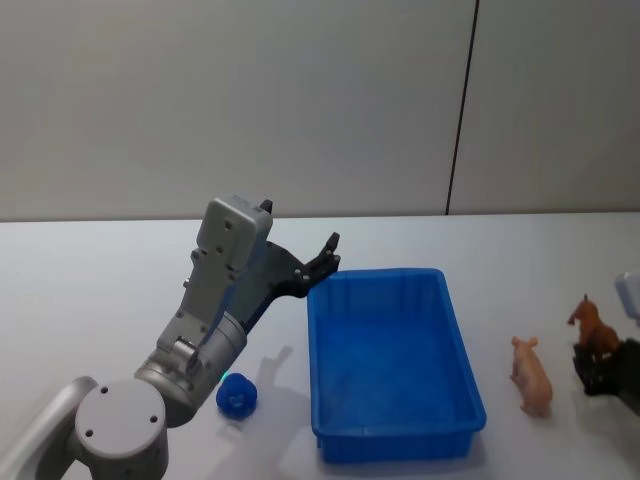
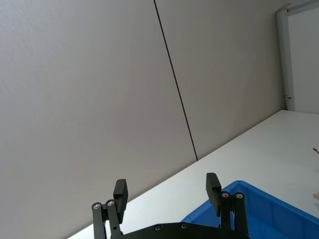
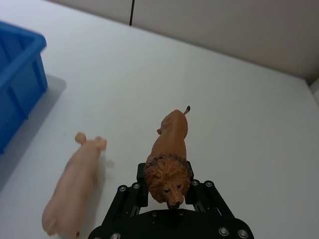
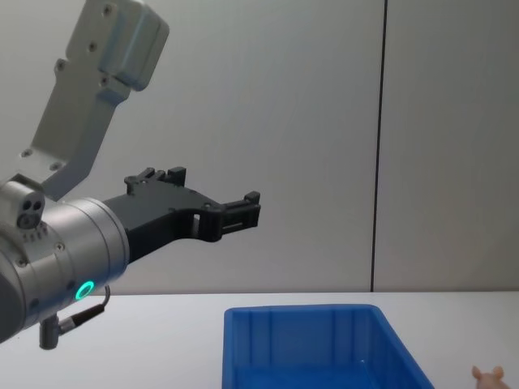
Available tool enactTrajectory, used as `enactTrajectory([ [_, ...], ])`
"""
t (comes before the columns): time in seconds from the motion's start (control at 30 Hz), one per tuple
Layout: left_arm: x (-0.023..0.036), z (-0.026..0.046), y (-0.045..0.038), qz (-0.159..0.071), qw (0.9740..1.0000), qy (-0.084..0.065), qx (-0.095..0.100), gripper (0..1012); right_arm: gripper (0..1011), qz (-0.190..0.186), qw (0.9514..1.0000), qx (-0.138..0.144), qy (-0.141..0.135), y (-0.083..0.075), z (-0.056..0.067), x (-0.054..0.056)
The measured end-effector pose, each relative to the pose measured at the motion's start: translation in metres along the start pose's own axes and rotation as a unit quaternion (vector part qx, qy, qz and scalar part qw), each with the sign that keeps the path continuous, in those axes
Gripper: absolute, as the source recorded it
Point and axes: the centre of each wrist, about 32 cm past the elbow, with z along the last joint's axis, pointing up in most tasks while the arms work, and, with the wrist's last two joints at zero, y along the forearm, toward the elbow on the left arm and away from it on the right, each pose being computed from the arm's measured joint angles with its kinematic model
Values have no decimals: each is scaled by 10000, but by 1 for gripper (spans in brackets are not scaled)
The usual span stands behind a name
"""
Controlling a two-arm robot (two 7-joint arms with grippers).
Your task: Pick up the two dolls from the table and place them into the box.
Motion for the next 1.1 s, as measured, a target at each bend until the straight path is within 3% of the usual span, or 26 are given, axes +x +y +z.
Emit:
enactTrajectory([
  [0.47, 0, 0, 0, 0, 10000, 0, 0, 1001, 368, 120, 9954, 926, -208, -85, 337, 10],
  [0.8, 0, 0, 0, 0, 10000, 0, 0, 1001, 367, 687, 9868, 1425, -339, -136, 585, -48],
  [1.1, 0, 0, 0, 0, 10000, 0, 0, 1001, 368, 1334, 9775, 1582, -410, -152, 744, -119],
])
